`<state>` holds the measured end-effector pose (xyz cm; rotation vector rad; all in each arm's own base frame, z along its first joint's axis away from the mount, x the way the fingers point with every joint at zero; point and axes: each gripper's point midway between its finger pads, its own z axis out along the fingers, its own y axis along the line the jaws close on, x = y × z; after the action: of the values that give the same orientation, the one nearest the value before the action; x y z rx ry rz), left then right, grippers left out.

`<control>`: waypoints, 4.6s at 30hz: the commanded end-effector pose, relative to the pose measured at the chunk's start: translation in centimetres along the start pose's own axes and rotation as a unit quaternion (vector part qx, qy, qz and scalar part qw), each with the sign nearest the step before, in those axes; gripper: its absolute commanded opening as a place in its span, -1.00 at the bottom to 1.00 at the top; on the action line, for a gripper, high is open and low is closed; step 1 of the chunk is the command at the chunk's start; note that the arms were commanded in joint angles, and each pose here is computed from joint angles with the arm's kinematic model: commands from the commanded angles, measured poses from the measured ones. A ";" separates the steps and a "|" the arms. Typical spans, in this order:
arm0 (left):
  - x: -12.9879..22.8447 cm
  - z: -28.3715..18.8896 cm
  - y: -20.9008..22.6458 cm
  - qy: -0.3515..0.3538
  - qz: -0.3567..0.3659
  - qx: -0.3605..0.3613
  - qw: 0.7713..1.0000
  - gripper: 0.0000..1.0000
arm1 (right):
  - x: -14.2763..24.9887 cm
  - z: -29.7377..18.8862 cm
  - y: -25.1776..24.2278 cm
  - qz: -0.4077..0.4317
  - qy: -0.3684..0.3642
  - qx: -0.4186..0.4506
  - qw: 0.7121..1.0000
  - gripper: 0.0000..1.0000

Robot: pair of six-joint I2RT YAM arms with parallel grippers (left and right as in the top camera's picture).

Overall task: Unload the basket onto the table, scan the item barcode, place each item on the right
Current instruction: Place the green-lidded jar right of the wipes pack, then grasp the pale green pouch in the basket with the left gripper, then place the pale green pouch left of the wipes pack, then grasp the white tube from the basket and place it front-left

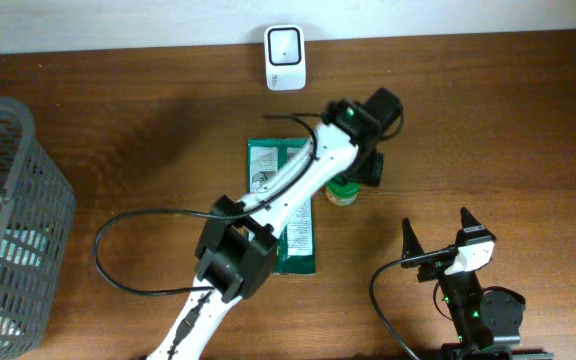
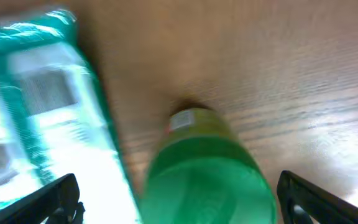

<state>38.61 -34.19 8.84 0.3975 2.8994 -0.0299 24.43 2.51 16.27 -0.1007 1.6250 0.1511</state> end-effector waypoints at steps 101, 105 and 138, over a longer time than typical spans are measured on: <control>3.2 2.4 24.9 -0.065 -0.112 -0.017 0.991 -0.01 | 0.2 0.0 0.1 0.000 0.001 -0.003 1.000 0.97; 2.5 -1.0 25.7 -0.075 -0.120 -0.019 0.990 0.29 | 0.2 0.0 0.1 0.000 0.001 -0.003 1.000 0.97; 36.3 -8.9 59.4 0.046 -0.624 -0.316 0.713 0.13 | 0.2 0.0 0.1 0.000 0.001 -0.003 1.000 0.97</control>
<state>20.02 31.99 13.33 -1.6573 2.2781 0.6596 24.43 2.50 16.28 -0.1004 1.6247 0.1508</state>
